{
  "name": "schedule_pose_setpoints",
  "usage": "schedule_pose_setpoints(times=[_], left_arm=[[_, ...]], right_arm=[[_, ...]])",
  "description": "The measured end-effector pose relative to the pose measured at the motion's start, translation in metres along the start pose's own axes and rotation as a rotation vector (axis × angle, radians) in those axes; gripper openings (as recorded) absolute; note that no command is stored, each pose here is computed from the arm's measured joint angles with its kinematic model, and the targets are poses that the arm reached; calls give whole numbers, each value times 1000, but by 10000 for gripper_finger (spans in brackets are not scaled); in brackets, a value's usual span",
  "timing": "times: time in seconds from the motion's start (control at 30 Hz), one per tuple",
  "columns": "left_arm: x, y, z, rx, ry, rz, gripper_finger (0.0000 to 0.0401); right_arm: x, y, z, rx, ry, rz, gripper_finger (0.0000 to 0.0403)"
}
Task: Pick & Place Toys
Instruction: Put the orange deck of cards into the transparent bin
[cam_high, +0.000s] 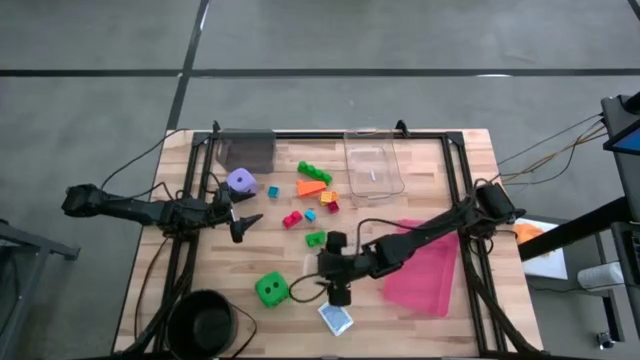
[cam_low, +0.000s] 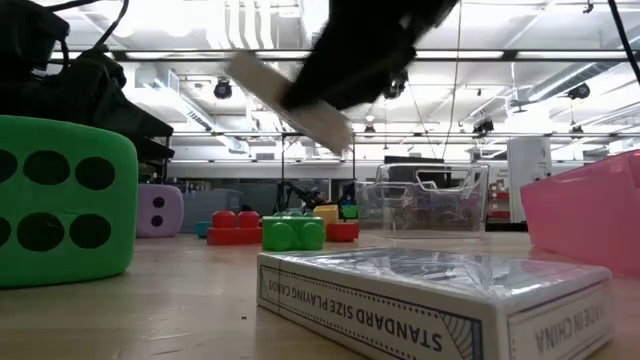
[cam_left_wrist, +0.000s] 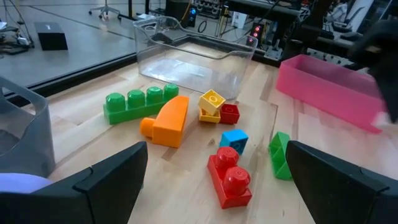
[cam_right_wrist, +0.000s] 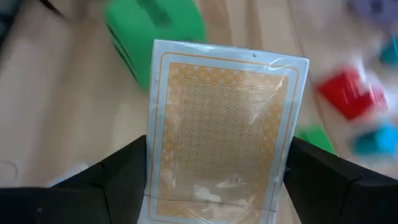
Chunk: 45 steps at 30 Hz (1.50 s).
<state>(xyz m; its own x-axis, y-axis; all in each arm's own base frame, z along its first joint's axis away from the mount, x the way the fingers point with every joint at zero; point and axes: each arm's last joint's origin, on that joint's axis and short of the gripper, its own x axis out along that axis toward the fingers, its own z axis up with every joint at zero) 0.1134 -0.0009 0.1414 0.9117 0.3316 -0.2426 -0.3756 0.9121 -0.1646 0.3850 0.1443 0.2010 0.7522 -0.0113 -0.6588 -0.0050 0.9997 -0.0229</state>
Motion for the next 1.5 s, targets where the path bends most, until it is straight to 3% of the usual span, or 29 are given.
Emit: schedule_pose_setpoints(times=[0.3,0.6,1.0,1.23,1.5], left_arm=[[0,0,0,6,-5,2,382],[0,-1,2,-2,-22,-3,382],[0,-1,2,-3,-22,-3,382],[0,-1,2,-1,-21,-3,382],[0,-1,2,-2,-21,-3,382]], right_arm=[[13,0,-39,16,-357,96,304],[5,-15,-66,45,-435,75,304],[-48,-66,-50,52,-508,-150,304],[-87,-110,-60,98,-556,-305,304],[-107,-169,-84,183,-393,-524,304]])
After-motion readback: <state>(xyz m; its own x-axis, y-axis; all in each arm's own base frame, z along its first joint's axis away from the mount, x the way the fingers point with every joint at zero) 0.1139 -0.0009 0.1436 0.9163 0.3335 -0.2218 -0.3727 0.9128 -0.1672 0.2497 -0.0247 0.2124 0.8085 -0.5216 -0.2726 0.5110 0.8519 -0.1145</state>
